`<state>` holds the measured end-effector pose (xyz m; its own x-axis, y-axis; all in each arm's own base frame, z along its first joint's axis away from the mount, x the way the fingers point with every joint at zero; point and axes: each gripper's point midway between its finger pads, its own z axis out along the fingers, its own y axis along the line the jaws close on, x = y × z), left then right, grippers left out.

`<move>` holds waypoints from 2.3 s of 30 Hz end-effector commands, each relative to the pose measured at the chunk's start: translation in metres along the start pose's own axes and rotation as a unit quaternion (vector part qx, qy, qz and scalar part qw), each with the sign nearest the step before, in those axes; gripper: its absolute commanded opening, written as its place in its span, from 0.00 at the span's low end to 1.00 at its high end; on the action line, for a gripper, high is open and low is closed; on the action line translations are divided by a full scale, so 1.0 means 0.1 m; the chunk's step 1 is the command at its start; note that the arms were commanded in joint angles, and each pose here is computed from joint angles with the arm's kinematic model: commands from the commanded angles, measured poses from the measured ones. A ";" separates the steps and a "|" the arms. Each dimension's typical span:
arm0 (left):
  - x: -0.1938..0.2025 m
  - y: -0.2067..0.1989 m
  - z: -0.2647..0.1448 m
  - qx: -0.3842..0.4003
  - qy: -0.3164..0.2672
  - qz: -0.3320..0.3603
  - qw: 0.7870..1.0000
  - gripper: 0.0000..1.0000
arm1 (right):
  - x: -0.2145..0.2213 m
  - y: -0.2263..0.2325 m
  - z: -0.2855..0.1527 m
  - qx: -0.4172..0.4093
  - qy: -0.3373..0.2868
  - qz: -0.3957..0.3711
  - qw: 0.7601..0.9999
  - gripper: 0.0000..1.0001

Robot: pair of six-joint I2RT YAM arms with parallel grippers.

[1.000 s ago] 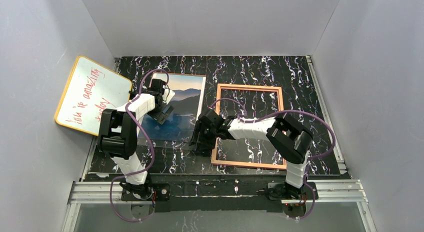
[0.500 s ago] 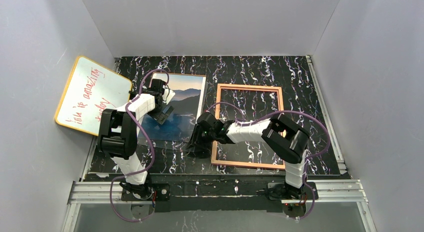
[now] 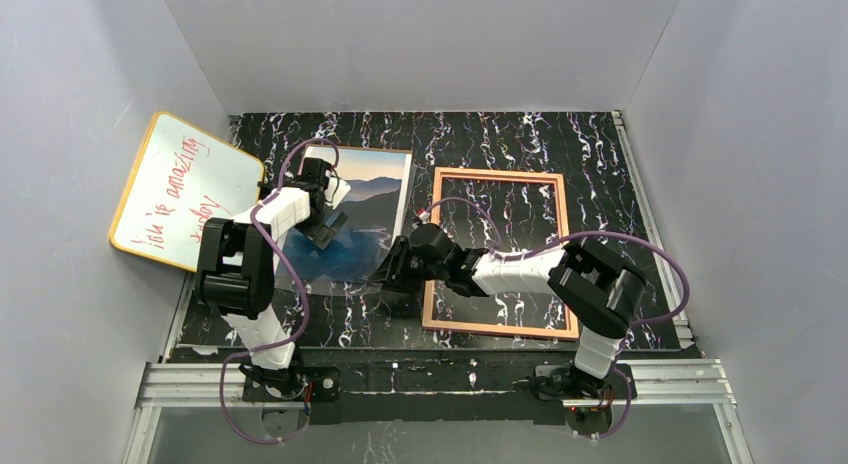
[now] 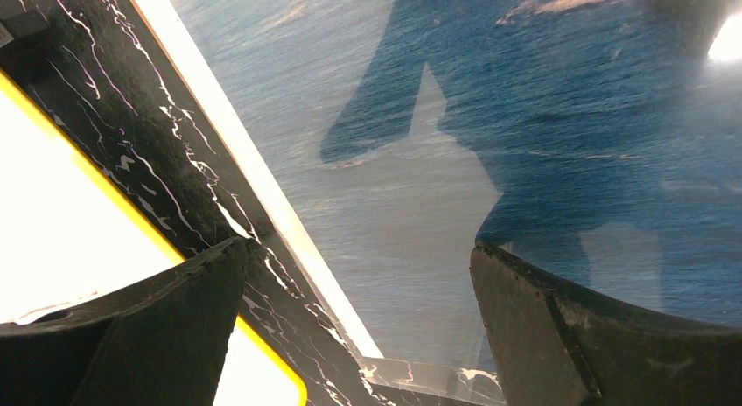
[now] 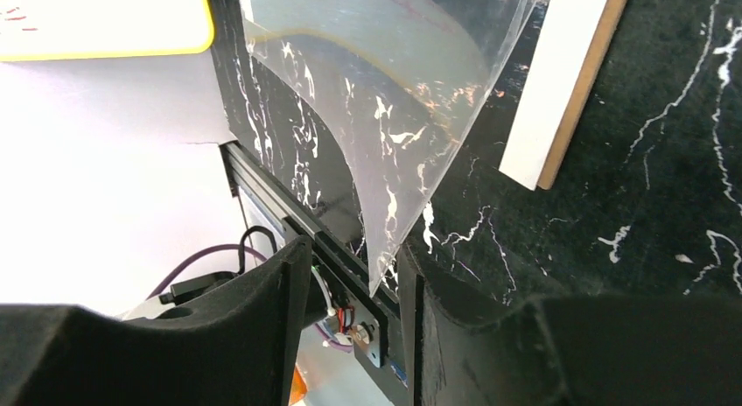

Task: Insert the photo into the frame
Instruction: Pick up the photo frame item at the center of the board, then place the photo frame item in the photo frame.

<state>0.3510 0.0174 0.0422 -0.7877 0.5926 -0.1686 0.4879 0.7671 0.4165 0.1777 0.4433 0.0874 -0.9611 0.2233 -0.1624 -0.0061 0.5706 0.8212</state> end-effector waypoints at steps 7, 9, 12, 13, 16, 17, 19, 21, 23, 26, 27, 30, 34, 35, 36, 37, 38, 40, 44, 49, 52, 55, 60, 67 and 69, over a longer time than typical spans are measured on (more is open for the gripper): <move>0.14 -0.13 -0.10 0.040 0.018 0.015 0.999 0.98 | -0.14 0.04 0.16 -0.014 -0.039 0.010 0.999 0.52; 0.11 -0.15 -0.13 0.048 0.014 0.013 0.999 0.98 | -0.17 -0.02 0.19 0.001 -0.048 0.010 0.999 0.51; 0.11 -0.17 -0.16 0.057 0.012 0.012 0.998 0.98 | -0.23 -0.07 0.23 0.011 -0.064 0.008 0.998 0.49; 0.11 -0.18 -0.17 0.059 0.012 0.013 0.998 0.98 | -0.25 -0.08 0.24 0.011 -0.069 0.007 0.998 0.46; 0.13 -0.19 -0.18 0.063 0.014 0.015 0.998 0.98 | -0.33 -0.03 0.24 -0.001 -0.088 0.007 0.996 0.34; 0.14 -0.19 -0.18 0.063 0.016 0.016 0.998 0.98 | -0.35 0.00 0.24 -0.007 -0.093 0.004 0.996 0.28; 0.12 -0.16 -0.22 0.060 0.012 0.015 0.998 0.98 | -0.38 0.08 0.19 -0.020 -0.100 -0.003 0.995 0.13; 0.06 -0.11 -0.28 0.058 0.006 0.010 0.998 0.98 | -0.42 0.13 0.12 -0.027 -0.102 -0.012 0.994 0.01; -0.06 -0.02 -0.38 0.061 -0.007 -0.005 0.998 0.98 | -0.48 0.13 0.02 -0.020 -0.106 -0.024 0.994 0.01; -0.28 0.19 -0.60 0.056 -0.033 -0.036 0.997 0.98 | -0.55 0.10 -0.24 0.004 -0.115 -0.048 0.992 0.01; -0.40 0.28 -0.70 0.050 -0.049 -0.045 0.997 0.98 | -0.58 0.07 -0.34 0.014 -0.118 -0.051 0.992 0.01; -0.58 0.42 -0.88 0.042 -0.080 -0.055 0.994 0.98 | -0.64 -0.09 -0.77 0.048 -0.131 -0.047 0.989 0.01; -0.68 0.36 -0.96 0.061 -0.092 -0.056 0.992 0.98 | -0.60 -0.43 -1.29 0.077 -0.135 -0.020 0.988 0.01; -0.68 0.31 -0.95 0.065 -0.091 -0.050 0.992 0.98 | -0.57 -0.51 -1.39 0.084 -0.133 -0.016 0.987 0.01; -0.68 0.25 -0.95 0.068 -0.090 -0.042 0.993 0.98 | -0.53 -0.61 -1.49 0.098 -0.128 -0.010 0.987 0.01; -0.68 0.17 -0.93 0.070 -0.088 -0.035 0.993 0.98 | -0.47 -0.69 -1.57 0.108 -0.121 -0.006 0.987 0.01; -0.68 0.09 -0.92 0.073 -0.085 -0.027 0.993 0.98 | -0.40 -0.77 -1.64 0.116 -0.111 -0.005 0.987 0.01; -0.68 -0.10 -0.87 0.077 -0.081 -0.011 0.994 0.98 | -0.24 -0.96 -1.76 0.146 -0.088 0.003 0.985 0.01; -0.68 -0.51 -0.76 0.077 -0.069 0.032 0.994 0.98 | -0.12 -1.32 -2.02 0.217 -0.094 0.032 0.971 0.01; -0.79 -0.84 -0.74 0.064 -0.078 0.078 0.992 0.98 | -0.12 -1.48 -2.20 0.239 -0.123 0.048 0.962 0.16; -0.82 -0.97 -0.73 0.057 -0.079 0.102 0.990 0.98 | -0.13 -1.44 -2.21 0.241 -0.119 0.046 0.962 0.72; -0.78 -1.02 -0.67 0.048 -0.069 0.116 0.990 0.98 | -0.20 -1.41 -2.26 0.270 -0.120 0.035 0.955 0.85; -0.73 -1.09 -0.60 0.040 -0.064 0.126 0.989 0.98 | -0.49 -1.39 -2.35 0.296 -0.137 0.017 0.945 0.92; -0.72 -1.13 -0.54 0.032 -0.058 0.131 0.989 0.98 | -0.98 -1.55 -2.21 0.244 -0.120 0.010 0.962 0.99; -0.72 -1.14 -0.54 0.032 -0.058 0.132 0.989 0.98 | -1.09 -1.66 -2.17 0.230 -0.112 0.028 0.966 0.99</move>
<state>0.3343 -0.1269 0.0554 -0.5814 0.7947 -0.1746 0.7024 0.5985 0.3851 0.2023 0.1486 0.0928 -0.8359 0.4613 -0.2973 0.3163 0.8477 0.4259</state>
